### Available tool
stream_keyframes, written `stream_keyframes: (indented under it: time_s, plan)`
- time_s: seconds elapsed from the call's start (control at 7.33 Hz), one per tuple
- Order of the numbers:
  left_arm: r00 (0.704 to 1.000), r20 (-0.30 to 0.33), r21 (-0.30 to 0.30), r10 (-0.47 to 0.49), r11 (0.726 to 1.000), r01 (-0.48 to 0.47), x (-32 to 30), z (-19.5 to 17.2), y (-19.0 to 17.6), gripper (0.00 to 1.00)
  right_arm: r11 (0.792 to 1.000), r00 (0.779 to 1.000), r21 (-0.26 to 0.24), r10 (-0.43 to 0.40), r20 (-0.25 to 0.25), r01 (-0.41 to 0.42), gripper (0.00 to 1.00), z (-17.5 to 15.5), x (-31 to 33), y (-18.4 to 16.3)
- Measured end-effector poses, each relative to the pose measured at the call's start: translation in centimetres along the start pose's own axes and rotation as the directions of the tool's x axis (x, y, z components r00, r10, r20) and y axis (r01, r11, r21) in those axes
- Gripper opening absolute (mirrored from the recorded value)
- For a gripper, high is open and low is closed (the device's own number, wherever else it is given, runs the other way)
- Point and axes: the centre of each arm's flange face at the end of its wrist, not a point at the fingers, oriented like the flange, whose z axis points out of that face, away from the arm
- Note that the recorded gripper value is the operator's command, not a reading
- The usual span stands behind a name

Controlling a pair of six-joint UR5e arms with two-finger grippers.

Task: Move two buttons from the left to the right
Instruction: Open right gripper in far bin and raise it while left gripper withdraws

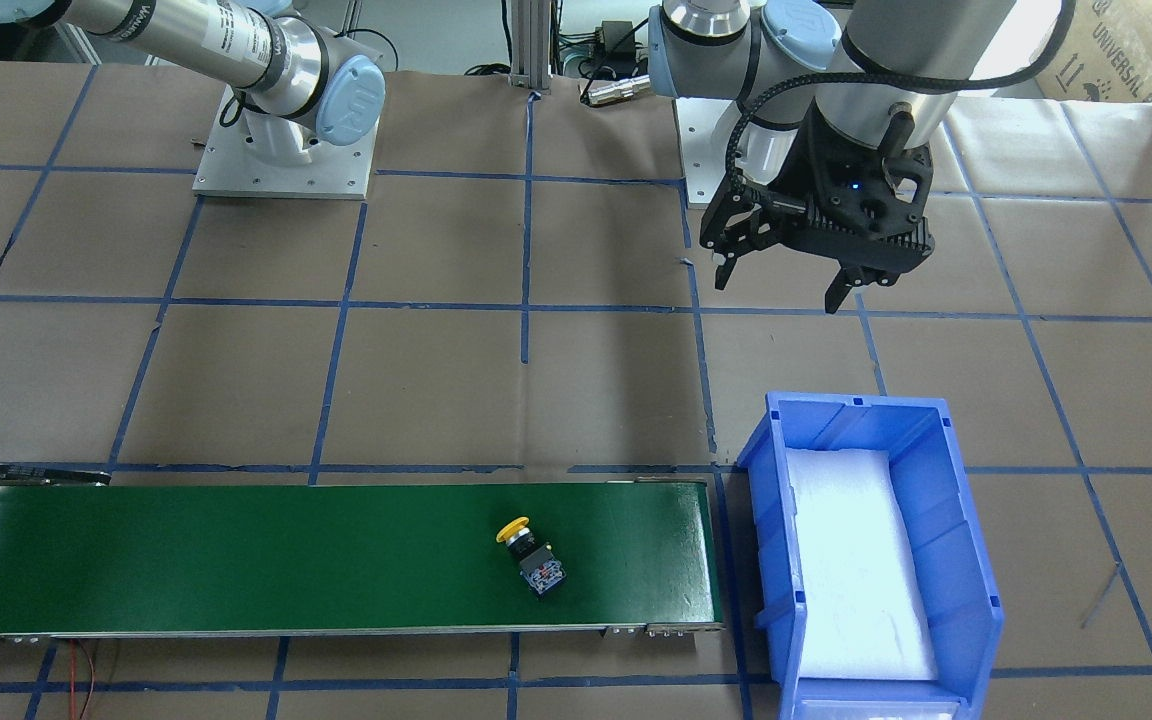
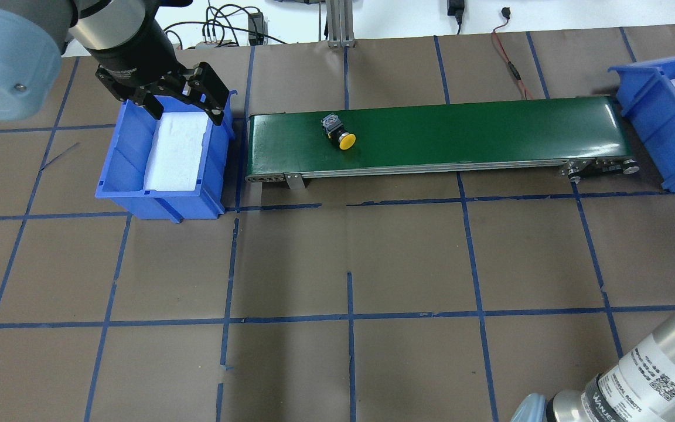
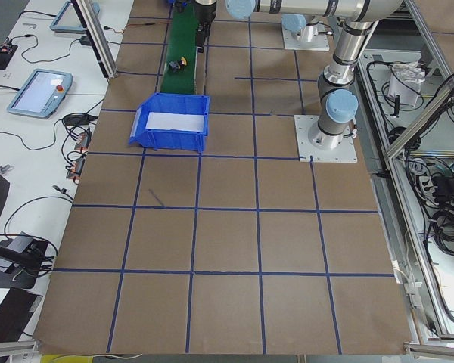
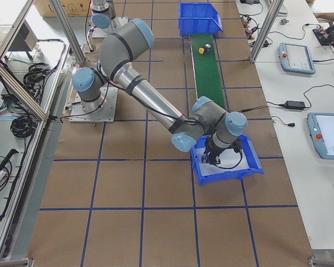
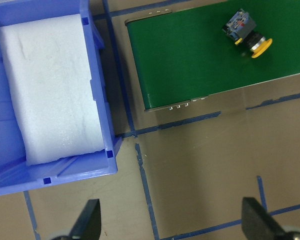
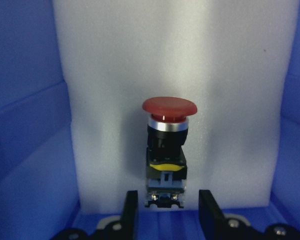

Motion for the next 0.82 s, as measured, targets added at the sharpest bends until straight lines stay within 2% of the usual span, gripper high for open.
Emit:
stream_keyframes:
  time_s: [0.14, 0.41, 0.82]
  plan:
    - [1.0, 0.025, 0.002, 0.002, 1.0, -0.002, -0.2, -0.4, 0.4, 1.0, 1.0, 1.0, 0.002, 0.0, -0.001, 0.0, 0.53, -0.2, 0.0, 0.0]
    - [0.999, 0.034, -0.011, -0.001, 1.0, 0.002, -0.7, 0.2, 0.3, 1.0, 1.0, 1.0, 0.02, 0.0, -0.017, 0.0, 0.53, -2.3, -0.3, 0.4]
    - [0.999, 0.035, -0.022, -0.014, 1.0, 0.015, -1.5, 0.6, 0.1, 1.0, 0.994, 0.998, 0.096, -0.048, -0.047, 0.052, 0.57, -9.6, -5.4, 0.3]
